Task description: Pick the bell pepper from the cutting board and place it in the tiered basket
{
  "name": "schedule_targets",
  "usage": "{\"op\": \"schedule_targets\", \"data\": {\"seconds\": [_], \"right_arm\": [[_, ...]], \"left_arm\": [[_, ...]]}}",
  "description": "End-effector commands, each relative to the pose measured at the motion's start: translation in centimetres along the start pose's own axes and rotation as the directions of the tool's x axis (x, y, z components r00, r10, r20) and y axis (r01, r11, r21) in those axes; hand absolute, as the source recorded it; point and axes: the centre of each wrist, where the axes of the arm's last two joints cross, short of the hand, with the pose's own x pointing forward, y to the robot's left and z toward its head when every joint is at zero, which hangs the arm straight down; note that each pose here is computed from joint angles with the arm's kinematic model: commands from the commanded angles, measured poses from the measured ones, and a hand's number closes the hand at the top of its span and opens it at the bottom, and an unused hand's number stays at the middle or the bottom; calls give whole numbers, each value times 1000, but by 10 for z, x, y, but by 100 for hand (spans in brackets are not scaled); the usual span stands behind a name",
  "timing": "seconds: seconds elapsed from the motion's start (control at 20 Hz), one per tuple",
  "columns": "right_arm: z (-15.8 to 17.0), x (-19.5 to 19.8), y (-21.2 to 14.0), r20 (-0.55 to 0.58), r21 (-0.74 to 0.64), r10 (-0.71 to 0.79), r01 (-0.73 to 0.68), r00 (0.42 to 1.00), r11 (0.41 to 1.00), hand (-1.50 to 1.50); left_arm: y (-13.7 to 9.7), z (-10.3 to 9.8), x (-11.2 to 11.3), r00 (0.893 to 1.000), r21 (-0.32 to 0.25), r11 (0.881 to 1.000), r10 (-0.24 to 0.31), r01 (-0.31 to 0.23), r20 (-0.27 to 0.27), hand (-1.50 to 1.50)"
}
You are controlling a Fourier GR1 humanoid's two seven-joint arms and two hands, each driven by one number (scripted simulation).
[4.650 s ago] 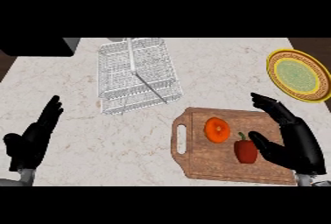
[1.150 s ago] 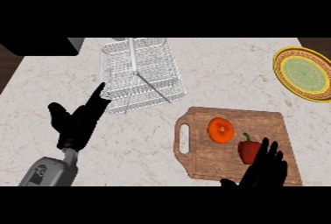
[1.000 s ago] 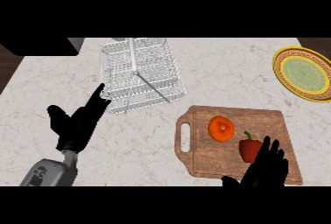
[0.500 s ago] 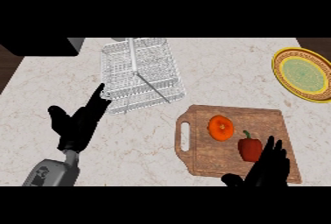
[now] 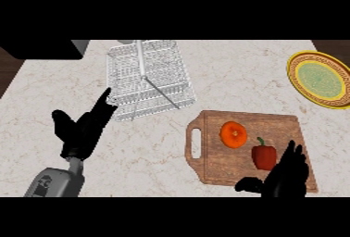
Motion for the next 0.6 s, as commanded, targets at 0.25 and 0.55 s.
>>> {"op": "schedule_targets", "data": {"seconds": [0.25,0.55], "right_arm": [[-11,-8,28,65,57,-19,15,998,998,150],[-25,-6,38,131,12,35,-37,991,999,150]], "left_arm": [[13,-10,8,1000,-19,1000,5,-5,16,0],[-1,-16,14,1000,-18,1000,8,-7,24,0]]}}
